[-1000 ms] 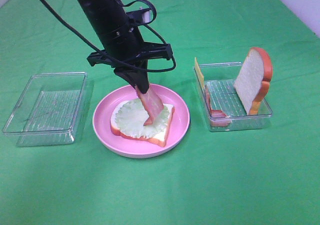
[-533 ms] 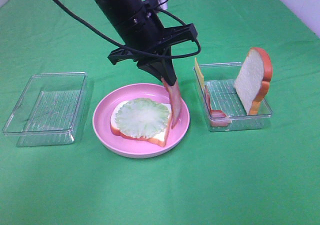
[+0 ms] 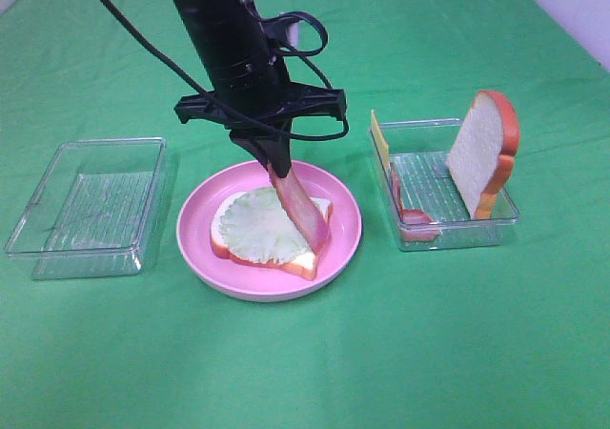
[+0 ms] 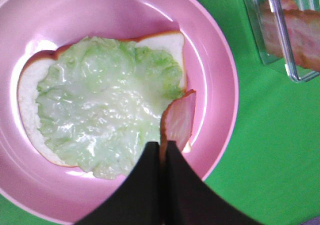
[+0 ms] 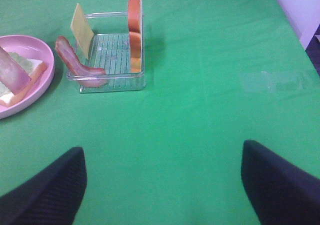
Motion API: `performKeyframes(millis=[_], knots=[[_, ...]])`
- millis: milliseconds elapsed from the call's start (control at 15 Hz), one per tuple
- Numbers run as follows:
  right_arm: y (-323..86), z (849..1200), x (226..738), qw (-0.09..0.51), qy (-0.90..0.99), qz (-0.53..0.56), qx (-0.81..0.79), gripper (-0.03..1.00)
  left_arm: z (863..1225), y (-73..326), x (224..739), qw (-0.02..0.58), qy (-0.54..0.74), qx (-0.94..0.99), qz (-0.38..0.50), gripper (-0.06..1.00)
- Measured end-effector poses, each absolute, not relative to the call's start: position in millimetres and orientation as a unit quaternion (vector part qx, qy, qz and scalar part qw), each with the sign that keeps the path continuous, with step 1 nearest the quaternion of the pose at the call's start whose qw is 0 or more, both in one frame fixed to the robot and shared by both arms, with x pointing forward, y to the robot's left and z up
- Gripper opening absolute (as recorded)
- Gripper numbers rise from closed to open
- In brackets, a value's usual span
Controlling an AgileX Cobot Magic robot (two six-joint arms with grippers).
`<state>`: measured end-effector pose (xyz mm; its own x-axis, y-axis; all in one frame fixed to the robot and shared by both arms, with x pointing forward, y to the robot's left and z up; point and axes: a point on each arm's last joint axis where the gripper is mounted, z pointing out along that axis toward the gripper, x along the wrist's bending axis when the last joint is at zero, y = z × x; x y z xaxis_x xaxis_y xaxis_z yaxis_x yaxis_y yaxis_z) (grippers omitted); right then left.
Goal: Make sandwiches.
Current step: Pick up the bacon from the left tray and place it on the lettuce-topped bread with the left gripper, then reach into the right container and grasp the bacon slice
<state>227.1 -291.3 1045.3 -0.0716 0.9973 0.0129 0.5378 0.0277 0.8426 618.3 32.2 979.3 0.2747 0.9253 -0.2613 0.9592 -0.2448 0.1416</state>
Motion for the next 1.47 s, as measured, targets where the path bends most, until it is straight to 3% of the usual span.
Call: performKeyframes(millis=[600, 733, 800, 933, 1000, 1067, 1133, 1467], knots=[[-291, 1045, 227, 0.323, 0.64, 0.356, 0.6, 0.79, 961, 43, 627, 0.087, 0.59, 0.803, 0.005, 0.0], [-291, 1045, 227, 0.323, 0.64, 0.356, 0.6, 0.79, 961, 43, 627, 0.086, 0.591, 0.802, 0.006, 0.08], [-291, 1045, 227, 0.323, 0.64, 0.356, 0.6, 0.79, 961, 43, 627, 0.086, 0.591, 0.802, 0.006, 0.17], [-291, 1045, 227, 0.323, 0.64, 0.356, 0.6, 0.79, 961, 43, 627, 0.086, 0.591, 0.802, 0.006, 0.49], [-291, 1045, 227, 0.323, 0.64, 0.356, 0.6, 0.79, 961, 43, 627, 0.086, 0.591, 0.802, 0.006, 0.58], [-291, 1045, 227, 0.323, 0.64, 0.356, 0.6, 0.79, 965, 44, 626, 0.085, 0.59, 0.803, 0.006, 0.85], [-291, 1045, 227, 0.323, 0.64, 0.356, 0.6, 0.79, 972, 45, 626, 0.085, 0.589, 0.804, 0.008, 0.9], [-291, 1045, 227, 0.323, 0.64, 0.356, 0.6, 0.79, 1027, 47, 624, 0.133, 0.569, 0.811, 0.034, 0.93]])
